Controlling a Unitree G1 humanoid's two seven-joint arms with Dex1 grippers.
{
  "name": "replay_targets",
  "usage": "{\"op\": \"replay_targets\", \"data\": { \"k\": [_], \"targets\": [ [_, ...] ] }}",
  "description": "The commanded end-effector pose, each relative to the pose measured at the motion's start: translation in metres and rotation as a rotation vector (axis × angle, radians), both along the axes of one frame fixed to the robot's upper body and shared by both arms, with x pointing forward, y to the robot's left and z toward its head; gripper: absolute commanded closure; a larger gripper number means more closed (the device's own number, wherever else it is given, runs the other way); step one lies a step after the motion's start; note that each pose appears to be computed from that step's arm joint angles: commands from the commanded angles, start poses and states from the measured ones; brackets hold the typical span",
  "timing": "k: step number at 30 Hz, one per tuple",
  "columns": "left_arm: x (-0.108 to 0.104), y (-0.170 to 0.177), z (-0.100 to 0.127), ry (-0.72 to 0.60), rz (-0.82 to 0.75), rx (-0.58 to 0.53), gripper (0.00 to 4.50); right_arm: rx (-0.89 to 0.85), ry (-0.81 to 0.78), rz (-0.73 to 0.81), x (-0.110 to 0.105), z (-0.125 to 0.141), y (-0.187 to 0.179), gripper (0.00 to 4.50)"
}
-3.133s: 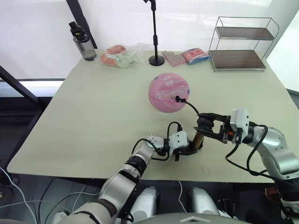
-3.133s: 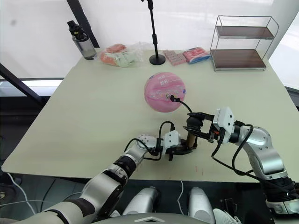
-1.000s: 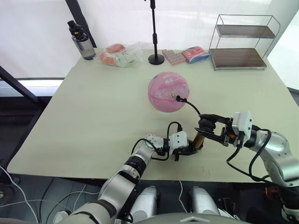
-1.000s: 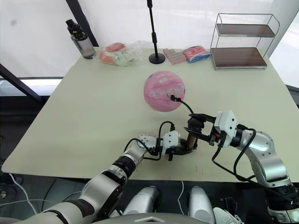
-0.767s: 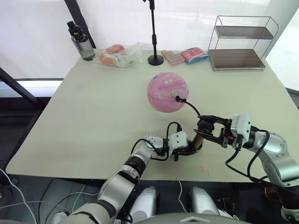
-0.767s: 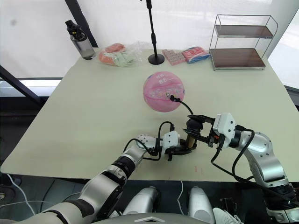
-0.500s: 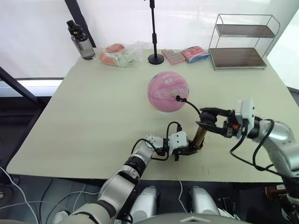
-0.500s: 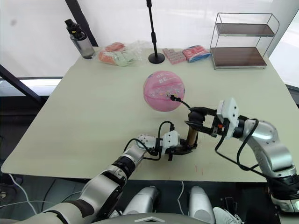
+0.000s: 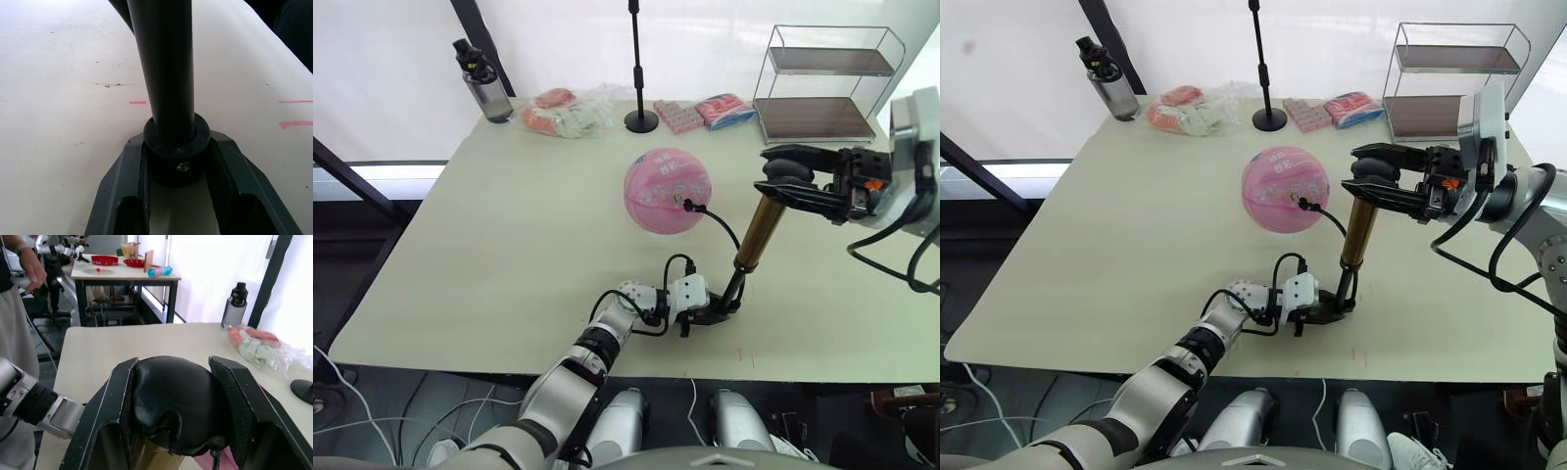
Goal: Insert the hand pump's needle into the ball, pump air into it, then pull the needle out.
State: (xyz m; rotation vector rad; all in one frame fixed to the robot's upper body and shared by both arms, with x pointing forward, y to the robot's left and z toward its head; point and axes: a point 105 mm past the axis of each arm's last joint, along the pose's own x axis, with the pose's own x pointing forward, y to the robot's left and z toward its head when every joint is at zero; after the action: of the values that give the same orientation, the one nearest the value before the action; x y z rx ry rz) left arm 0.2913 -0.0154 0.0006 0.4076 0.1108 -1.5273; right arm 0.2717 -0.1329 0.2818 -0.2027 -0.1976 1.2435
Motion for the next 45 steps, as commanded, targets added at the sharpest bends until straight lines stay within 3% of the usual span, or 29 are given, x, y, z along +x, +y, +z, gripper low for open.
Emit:
{"op": "replay_targets", "data": {
  "k": [1,6,12,18,31,35,37,45],
  "targets": [
    [-0.025,0.014,-0.042,0.114,-0.044,0.151,3.43,0.101,-0.201,-0.022,-0.015,0.051,-0.013,2.68],
    [-0.024,0.014,-0.041,0.111,-0.043,0.15,3.43,0.059,-0.14,-0.024,-0.012,0.025,-0.012,2.68],
    [-0.023,0.015,-0.041,0.112,-0.037,0.152,3.43,0.007,-0.05,-0.051,-0.004,-0.027,-0.012,2.68],
    [-0.023,0.017,-0.042,0.117,-0.027,0.15,3.43,-0.094,0.03,-0.07,-0.002,-0.096,-0.011,2.68],
    [-0.022,0.02,-0.043,0.111,-0.011,0.151,3.43,-0.174,0.132,-0.096,-0.007,-0.19,-0.006,2.68],
    [-0.022,0.021,-0.044,0.11,-0.009,0.153,3.43,-0.182,0.135,-0.1,-0.009,-0.195,-0.004,2.68],
    [-0.022,0.022,-0.044,0.11,-0.008,0.156,3.43,-0.153,0.126,-0.105,-0.007,-0.185,-0.003,2.68],
    [-0.024,0.022,-0.046,0.109,-0.019,0.164,3.43,-0.029,0.038,-0.107,0.004,-0.113,-0.003,2.68]
  ]
}}
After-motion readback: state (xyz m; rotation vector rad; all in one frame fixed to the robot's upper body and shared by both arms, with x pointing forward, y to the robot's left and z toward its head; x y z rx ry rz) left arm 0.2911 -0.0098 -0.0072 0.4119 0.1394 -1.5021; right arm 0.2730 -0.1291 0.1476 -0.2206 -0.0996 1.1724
